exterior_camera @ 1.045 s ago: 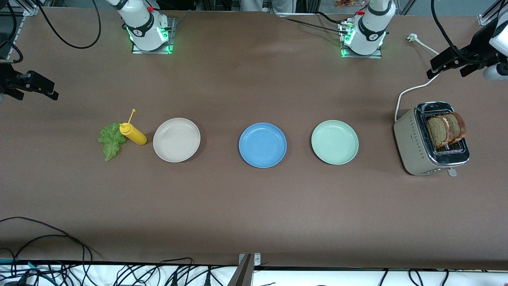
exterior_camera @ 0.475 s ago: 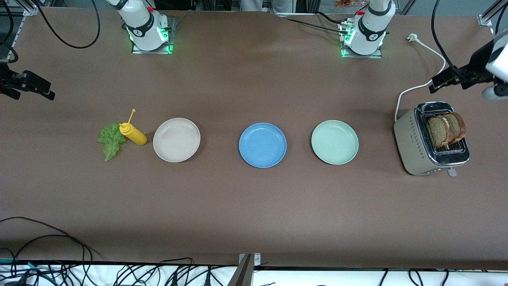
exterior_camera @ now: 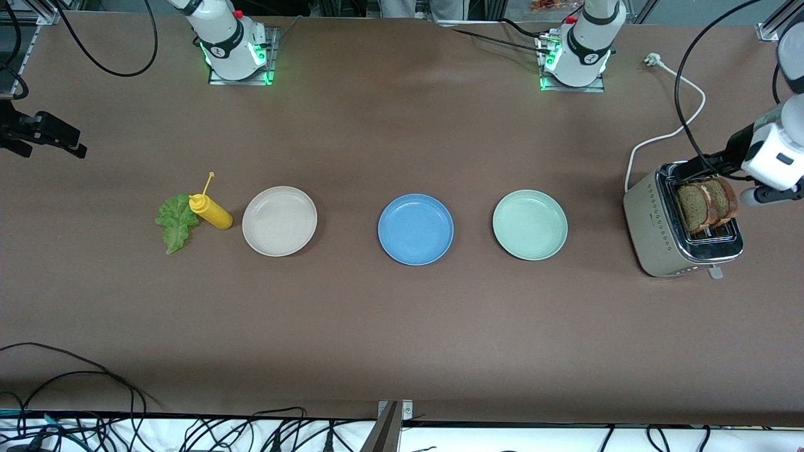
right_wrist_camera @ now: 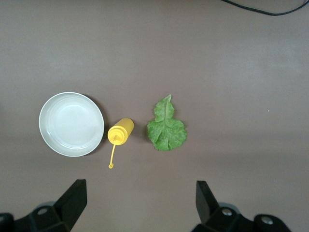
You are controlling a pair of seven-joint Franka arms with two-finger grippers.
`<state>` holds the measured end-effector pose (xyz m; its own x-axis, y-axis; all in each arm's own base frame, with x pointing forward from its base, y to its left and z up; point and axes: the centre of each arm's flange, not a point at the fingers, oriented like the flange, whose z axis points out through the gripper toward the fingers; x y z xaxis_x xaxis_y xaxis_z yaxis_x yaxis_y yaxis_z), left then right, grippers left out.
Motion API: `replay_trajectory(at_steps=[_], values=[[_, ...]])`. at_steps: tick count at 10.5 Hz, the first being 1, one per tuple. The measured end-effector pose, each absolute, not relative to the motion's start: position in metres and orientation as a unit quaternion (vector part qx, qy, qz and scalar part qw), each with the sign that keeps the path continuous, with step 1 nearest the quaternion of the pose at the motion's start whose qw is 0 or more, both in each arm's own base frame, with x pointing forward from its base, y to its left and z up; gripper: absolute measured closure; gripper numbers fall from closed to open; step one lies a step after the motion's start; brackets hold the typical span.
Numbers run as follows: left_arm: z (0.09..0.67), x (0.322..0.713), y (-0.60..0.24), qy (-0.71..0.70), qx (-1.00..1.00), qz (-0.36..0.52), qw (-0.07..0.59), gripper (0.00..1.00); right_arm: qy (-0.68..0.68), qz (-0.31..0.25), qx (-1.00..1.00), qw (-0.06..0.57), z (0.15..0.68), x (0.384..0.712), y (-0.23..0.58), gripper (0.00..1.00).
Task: Make sandwich in blue plate with both arms
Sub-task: 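Reach the left gripper down into the toaster and grasp a bread slice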
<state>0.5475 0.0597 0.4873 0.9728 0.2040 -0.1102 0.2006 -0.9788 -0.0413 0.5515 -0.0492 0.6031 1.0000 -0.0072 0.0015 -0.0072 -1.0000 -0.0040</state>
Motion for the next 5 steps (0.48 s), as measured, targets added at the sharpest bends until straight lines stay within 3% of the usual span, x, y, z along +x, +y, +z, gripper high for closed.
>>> replay_trajectory(at_steps=[3,5], values=[[0.424,0.547,0.071,-0.105,-0.993,0.051,0.016,0.0,0.004,-0.001,-1.0,0.002,0.603,0.552,-0.049,0.0],[0.411,0.549,0.076,-0.086,-0.993,0.055,0.051,0.0,0.003,-0.001,-1.0,0.002,0.603,0.552,-0.049,0.0]])
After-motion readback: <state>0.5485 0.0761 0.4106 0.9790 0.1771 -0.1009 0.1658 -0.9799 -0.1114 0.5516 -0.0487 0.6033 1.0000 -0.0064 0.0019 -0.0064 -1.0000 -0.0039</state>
